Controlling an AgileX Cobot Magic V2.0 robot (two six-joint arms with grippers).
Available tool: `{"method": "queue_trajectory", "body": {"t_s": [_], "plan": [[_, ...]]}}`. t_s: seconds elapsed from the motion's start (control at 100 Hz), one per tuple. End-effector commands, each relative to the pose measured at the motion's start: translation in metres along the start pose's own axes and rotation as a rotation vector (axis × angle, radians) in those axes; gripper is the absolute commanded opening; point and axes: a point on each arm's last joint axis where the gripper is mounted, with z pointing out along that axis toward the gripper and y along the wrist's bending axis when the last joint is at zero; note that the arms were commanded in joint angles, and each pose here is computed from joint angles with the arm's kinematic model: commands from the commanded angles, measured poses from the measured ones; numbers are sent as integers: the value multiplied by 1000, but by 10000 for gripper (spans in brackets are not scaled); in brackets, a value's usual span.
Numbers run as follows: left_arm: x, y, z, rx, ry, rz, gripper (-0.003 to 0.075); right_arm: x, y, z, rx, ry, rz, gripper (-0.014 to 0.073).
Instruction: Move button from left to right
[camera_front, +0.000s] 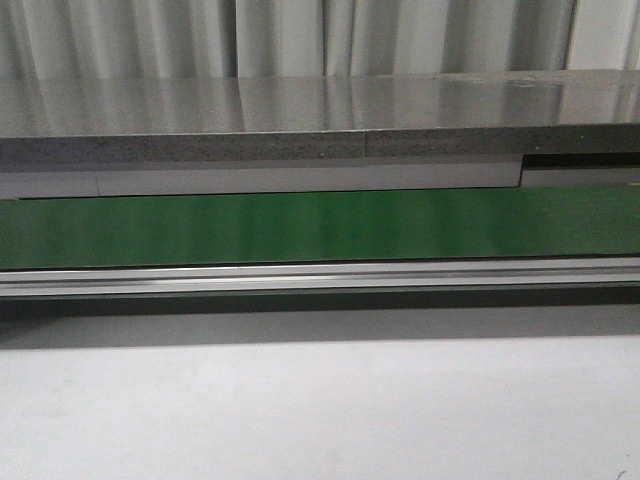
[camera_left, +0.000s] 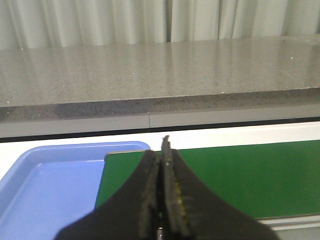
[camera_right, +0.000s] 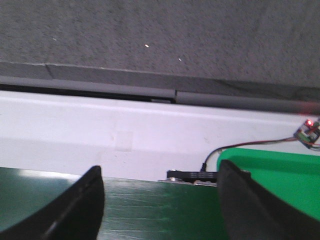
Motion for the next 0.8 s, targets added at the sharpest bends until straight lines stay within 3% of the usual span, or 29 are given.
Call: {"method": "queue_trajectory", "body": {"t_s": [0.0, 0.16, 0.52, 0.79], "plan": [[-16, 1, -1, -11, -103, -13, -21, -8, 13, -39, -1, -208, -17, 489], [-16, 1, -1, -11, -103, -13, -21, 30, 27, -70, -16, -321, -30, 489], [-16, 1, -1, -11, -103, -13, -21, 132, 32, -125, -1, -427, -26, 489], [-16, 1, -1, -11, -103, -13, -21, 175, 33, -157, 5, -555, -27, 486]]}}
